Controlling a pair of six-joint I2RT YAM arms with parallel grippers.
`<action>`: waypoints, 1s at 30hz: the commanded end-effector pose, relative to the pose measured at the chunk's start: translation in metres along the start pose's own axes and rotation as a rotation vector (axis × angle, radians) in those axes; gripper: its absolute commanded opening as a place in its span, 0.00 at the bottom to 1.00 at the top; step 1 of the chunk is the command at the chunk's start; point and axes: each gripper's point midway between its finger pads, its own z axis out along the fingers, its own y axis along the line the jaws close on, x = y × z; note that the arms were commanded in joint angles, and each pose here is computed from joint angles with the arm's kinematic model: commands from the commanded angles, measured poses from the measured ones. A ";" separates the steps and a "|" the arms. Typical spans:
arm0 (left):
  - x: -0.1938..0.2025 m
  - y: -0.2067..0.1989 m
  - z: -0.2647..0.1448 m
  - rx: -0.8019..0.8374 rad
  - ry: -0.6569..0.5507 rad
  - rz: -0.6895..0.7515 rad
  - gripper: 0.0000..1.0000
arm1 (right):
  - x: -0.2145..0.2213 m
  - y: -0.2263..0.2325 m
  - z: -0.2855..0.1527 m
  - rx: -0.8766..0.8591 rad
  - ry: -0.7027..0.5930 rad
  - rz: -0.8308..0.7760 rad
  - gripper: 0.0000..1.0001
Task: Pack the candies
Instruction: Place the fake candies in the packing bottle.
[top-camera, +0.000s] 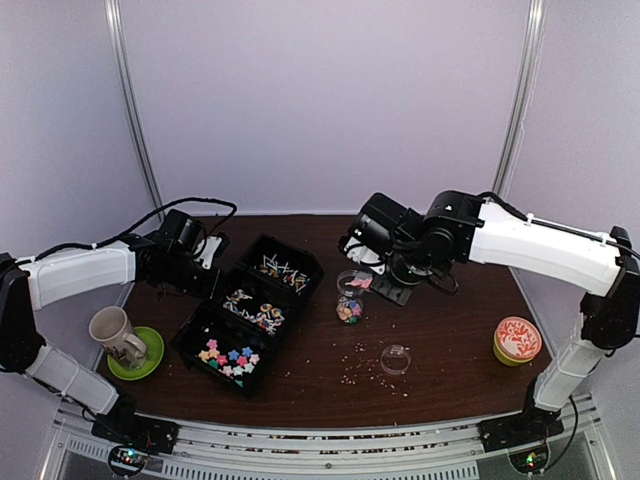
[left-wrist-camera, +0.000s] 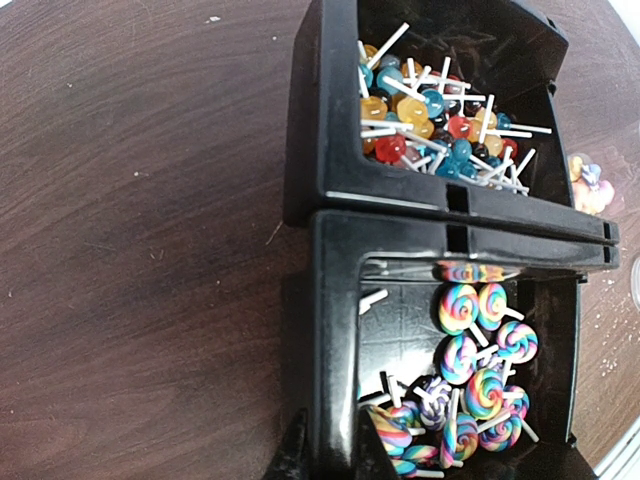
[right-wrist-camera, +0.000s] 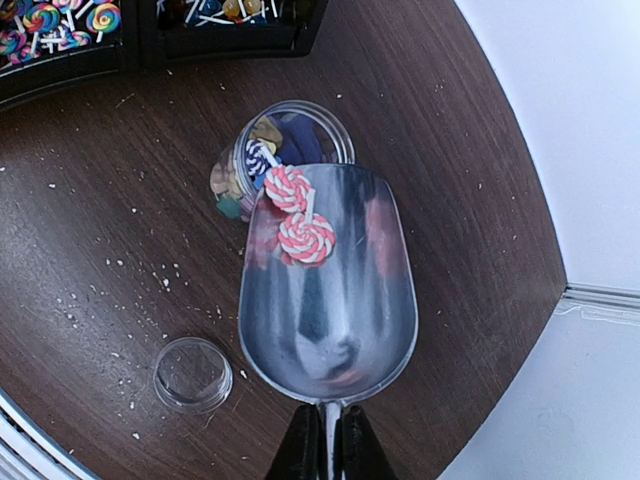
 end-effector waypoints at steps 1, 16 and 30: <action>-0.061 -0.020 -0.025 0.083 -0.200 0.003 0.00 | 0.001 -0.009 -0.002 0.036 0.042 -0.023 0.00; -0.062 -0.021 -0.025 0.090 -0.200 0.005 0.00 | -0.010 -0.021 -0.010 0.075 0.049 -0.042 0.00; -0.062 -0.023 -0.024 0.100 -0.199 0.007 0.00 | -0.043 -0.005 -0.054 -0.045 -0.189 -0.023 0.00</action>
